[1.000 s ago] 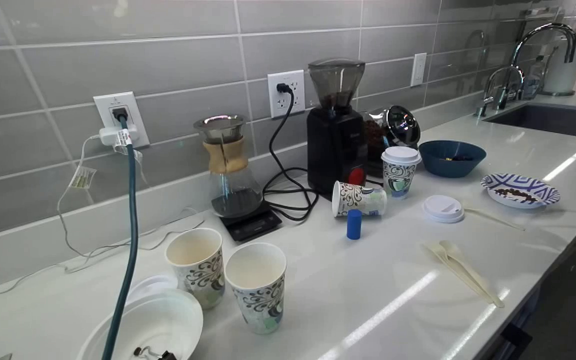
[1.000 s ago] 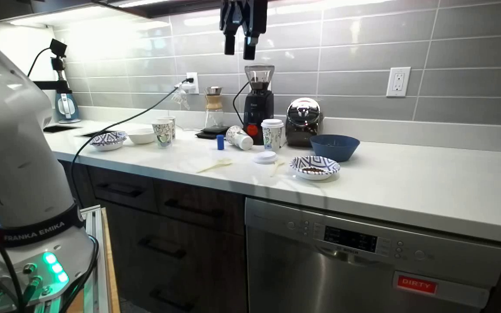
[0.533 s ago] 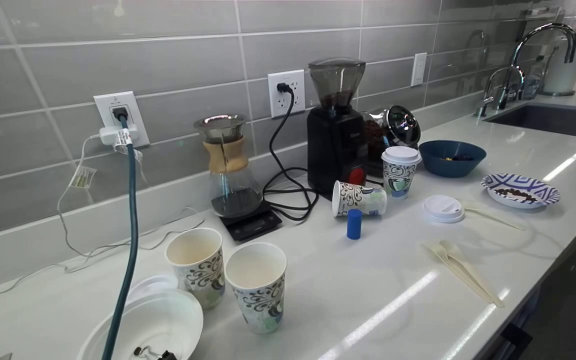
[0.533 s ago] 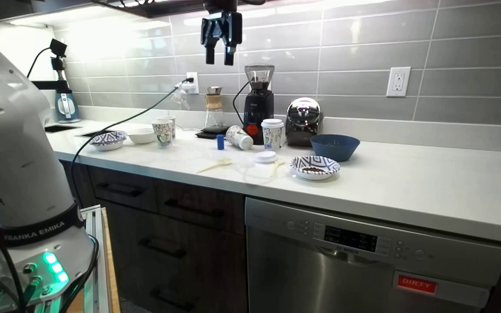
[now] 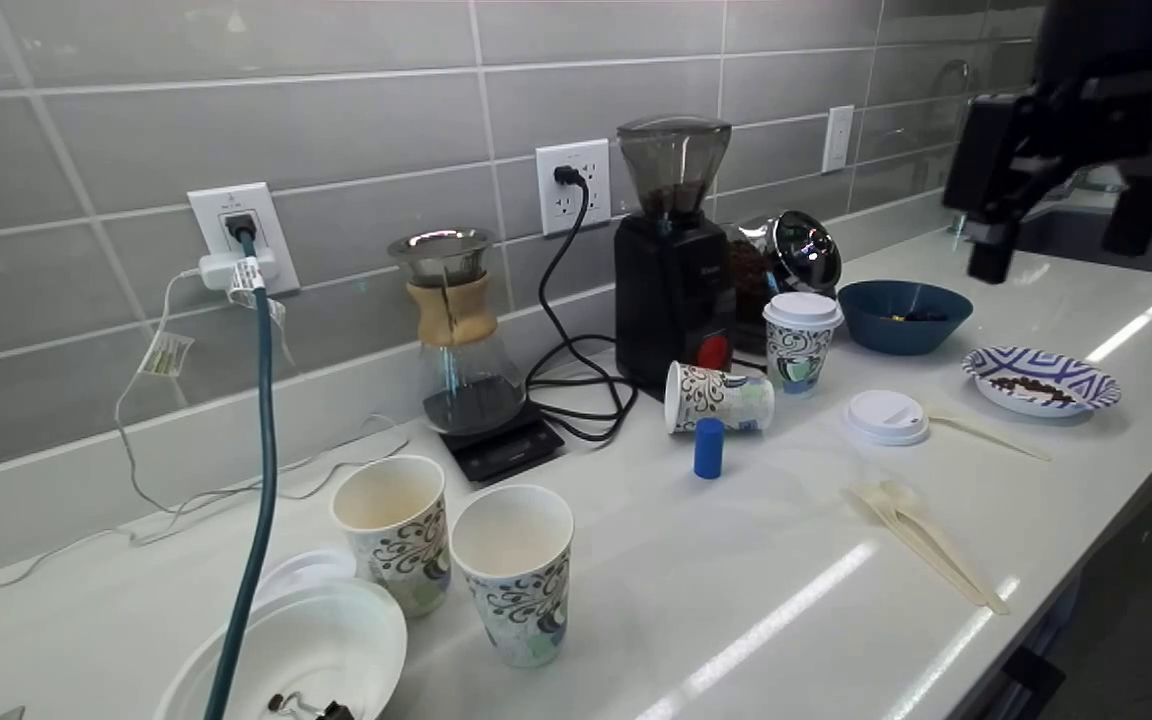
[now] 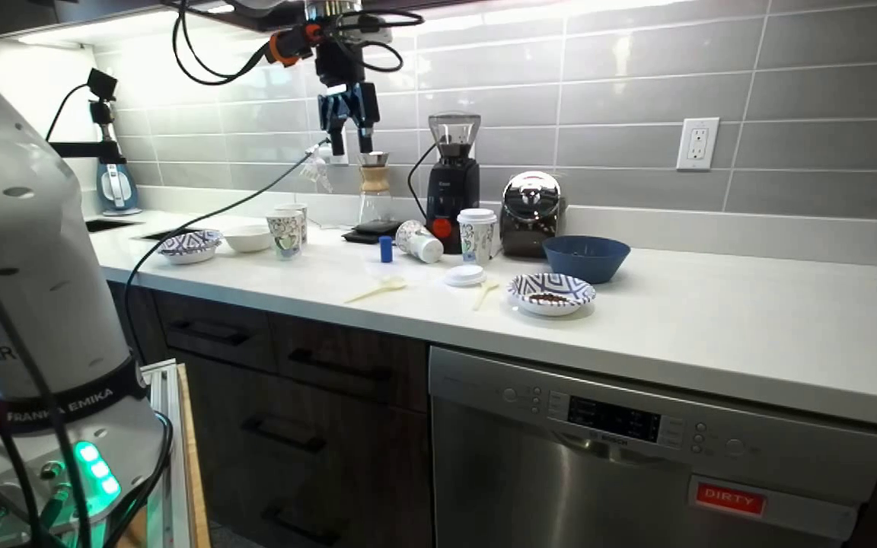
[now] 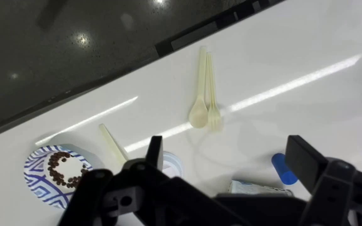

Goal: Put the cup upright

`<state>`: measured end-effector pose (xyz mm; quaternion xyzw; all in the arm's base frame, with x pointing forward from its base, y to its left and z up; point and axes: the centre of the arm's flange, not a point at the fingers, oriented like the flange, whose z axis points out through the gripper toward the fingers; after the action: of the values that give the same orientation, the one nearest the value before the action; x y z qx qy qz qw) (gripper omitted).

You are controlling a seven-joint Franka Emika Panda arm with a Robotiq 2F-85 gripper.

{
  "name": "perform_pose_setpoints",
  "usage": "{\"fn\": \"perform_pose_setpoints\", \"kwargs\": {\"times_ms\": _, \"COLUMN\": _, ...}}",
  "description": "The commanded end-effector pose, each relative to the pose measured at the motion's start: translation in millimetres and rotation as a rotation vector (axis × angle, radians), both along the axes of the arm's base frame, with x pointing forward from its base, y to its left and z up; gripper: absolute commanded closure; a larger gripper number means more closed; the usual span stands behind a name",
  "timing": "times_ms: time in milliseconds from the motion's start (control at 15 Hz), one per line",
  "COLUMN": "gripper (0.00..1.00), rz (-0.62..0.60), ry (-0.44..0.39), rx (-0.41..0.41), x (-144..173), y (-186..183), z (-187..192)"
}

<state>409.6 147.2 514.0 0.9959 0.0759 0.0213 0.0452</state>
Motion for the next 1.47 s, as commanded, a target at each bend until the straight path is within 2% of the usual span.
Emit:
{"fn": "perform_pose_setpoints", "kwargs": {"times_ms": 0, "gripper": 0.0, "rz": 0.0, "ry": -0.092, "rx": -0.039, "x": 10.9, "y": 53.5, "z": -21.7}}
{"fn": "perform_pose_setpoints", "kwargs": {"times_ms": 200, "gripper": 0.0, "rz": 0.014, "ry": -0.159, "rx": -0.097, "x": 25.8, "y": 94.1, "z": -26.9}}
{"fn": "perform_pose_setpoints", "kwargs": {"times_ms": 467, "gripper": 0.0, "rz": 0.019, "ry": -0.206, "rx": -0.189, "x": 56.6, "y": 121.6, "z": -25.4}}
{"fn": "perform_pose_setpoints", "kwargs": {"times_ms": 733, "gripper": 0.0, "rz": -0.06, "ry": -0.197, "rx": -0.216, "x": 86.9, "y": 141.4, "z": -34.6}}
{"fn": "perform_pose_setpoints", "kwargs": {"times_ms": 1067, "gripper": 0.0, "rz": -0.209, "ry": -0.182, "rx": -0.308, "x": 115.6, "y": 163.1, "z": -45.3}}
{"fn": "perform_pose_setpoints", "kwargs": {"times_ms": 1133, "gripper": 0.0, "rz": -0.156, "ry": -0.186, "rx": -0.267, "x": 89.0, "y": 138.6, "z": -49.5}}
{"fn": "perform_pose_setpoints", "kwargs": {"times_ms": 1400, "gripper": 0.0, "rz": -0.194, "ry": -0.175, "rx": -0.287, "x": 101.5, "y": 149.2, "z": -54.6}}
